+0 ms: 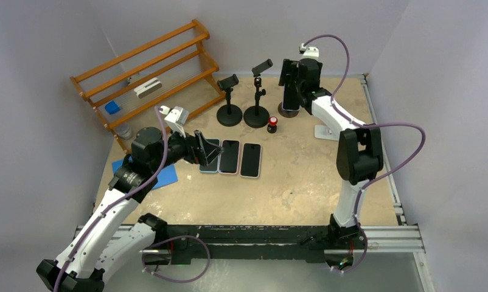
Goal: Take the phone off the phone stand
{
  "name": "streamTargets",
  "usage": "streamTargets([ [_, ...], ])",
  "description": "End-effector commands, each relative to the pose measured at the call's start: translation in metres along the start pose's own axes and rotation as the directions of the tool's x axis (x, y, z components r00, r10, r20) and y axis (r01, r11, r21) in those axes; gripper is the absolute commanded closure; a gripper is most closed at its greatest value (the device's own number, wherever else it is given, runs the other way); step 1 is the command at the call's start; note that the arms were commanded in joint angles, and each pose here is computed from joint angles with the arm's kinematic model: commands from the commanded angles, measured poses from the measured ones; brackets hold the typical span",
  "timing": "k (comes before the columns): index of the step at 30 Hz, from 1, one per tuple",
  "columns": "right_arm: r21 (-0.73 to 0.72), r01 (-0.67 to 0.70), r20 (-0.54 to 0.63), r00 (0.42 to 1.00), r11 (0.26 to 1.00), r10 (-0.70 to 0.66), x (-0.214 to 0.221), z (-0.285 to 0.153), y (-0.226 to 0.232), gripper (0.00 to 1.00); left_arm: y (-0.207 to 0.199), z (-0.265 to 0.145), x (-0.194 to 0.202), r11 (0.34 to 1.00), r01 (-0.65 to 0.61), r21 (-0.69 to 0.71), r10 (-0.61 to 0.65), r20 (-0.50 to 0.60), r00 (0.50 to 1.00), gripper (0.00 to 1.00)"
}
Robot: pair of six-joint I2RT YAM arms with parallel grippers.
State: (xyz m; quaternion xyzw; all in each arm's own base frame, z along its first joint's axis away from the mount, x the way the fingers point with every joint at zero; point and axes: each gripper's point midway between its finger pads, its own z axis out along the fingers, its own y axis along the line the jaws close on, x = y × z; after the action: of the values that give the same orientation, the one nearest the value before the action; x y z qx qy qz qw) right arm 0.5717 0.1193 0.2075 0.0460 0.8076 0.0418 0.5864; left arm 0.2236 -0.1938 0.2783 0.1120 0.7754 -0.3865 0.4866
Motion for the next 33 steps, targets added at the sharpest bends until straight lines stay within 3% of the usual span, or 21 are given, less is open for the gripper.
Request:
streamTargets([
  [1, -0.005, 0.038, 0.018, 0.999, 0.999, -0.038, -0.023, -0.002, 0.0, 0.01, -0.01, 0.001, -0.01, 0.998, -0.033, 0.044, 0.032, 0.029, 0.999, 0.05],
  [13, 0.038, 0.089, 0.039, 0.995, 0.995, -0.091, -0.026, 0.005, -0.007, 0.01, -0.009, 0.003, -0.007, 0.998, -0.028, 0.05, 0.028, 0.017, 0.999, 0.06],
  [33, 0.0, 0.075, -0.043, 0.996, 0.997, -0.074, 0.011, 0.017, -0.002, 0.01, -0.011, 0.003, -0.007, 0.998, -0.027, 0.058, 0.027, 0.015, 1.0, 0.06],
])
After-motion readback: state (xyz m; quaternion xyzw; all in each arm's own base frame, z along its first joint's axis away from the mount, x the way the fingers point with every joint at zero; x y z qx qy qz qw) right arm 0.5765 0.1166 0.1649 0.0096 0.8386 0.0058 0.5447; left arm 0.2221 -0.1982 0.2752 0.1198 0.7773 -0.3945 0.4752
